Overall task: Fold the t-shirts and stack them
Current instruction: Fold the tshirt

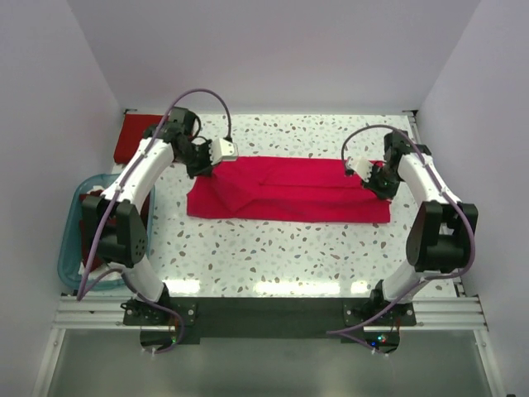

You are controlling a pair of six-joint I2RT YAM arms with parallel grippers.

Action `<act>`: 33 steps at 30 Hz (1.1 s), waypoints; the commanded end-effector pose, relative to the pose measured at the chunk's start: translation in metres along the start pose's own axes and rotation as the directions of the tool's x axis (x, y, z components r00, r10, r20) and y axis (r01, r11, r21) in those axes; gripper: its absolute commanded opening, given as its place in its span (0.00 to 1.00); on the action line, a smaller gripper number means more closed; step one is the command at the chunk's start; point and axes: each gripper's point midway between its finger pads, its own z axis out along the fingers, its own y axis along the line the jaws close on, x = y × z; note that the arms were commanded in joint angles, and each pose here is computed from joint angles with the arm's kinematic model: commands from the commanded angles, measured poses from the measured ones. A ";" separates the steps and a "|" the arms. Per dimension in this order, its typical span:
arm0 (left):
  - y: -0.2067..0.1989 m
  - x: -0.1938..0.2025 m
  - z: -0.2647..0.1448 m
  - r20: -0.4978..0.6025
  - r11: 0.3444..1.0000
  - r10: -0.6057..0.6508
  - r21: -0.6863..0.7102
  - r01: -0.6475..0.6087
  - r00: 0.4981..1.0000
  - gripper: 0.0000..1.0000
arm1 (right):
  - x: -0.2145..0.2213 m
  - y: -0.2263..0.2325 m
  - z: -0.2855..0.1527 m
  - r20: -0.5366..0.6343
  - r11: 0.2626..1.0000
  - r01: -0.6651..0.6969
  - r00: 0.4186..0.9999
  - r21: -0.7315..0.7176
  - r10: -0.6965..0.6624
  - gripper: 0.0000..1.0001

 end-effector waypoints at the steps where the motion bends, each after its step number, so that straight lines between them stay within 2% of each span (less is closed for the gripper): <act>1: 0.032 -0.018 0.002 0.051 0.998 0.051 -0.049 -0.048 0.997 0.00 | -0.012 -0.018 -0.004 0.032 1.000 -0.012 0.999 0.011 0.012 0.00; 13: 0.084 -0.016 0.028 0.045 0.996 0.030 -0.085 -0.026 0.999 0.00 | -0.018 -0.054 0.024 0.004 1.000 -0.017 1.000 0.004 0.017 0.00; 28: 0.099 -0.007 0.036 0.045 0.995 0.014 -0.096 -0.010 0.999 0.00 | -0.018 -0.073 0.021 0.041 0.998 -0.026 0.999 0.053 0.024 0.00; 33: 0.101 -0.002 0.041 0.038 0.995 0.007 -0.099 -0.003 0.999 0.00 | -0.017 -0.076 0.032 0.034 0.999 -0.026 0.999 0.040 0.024 0.00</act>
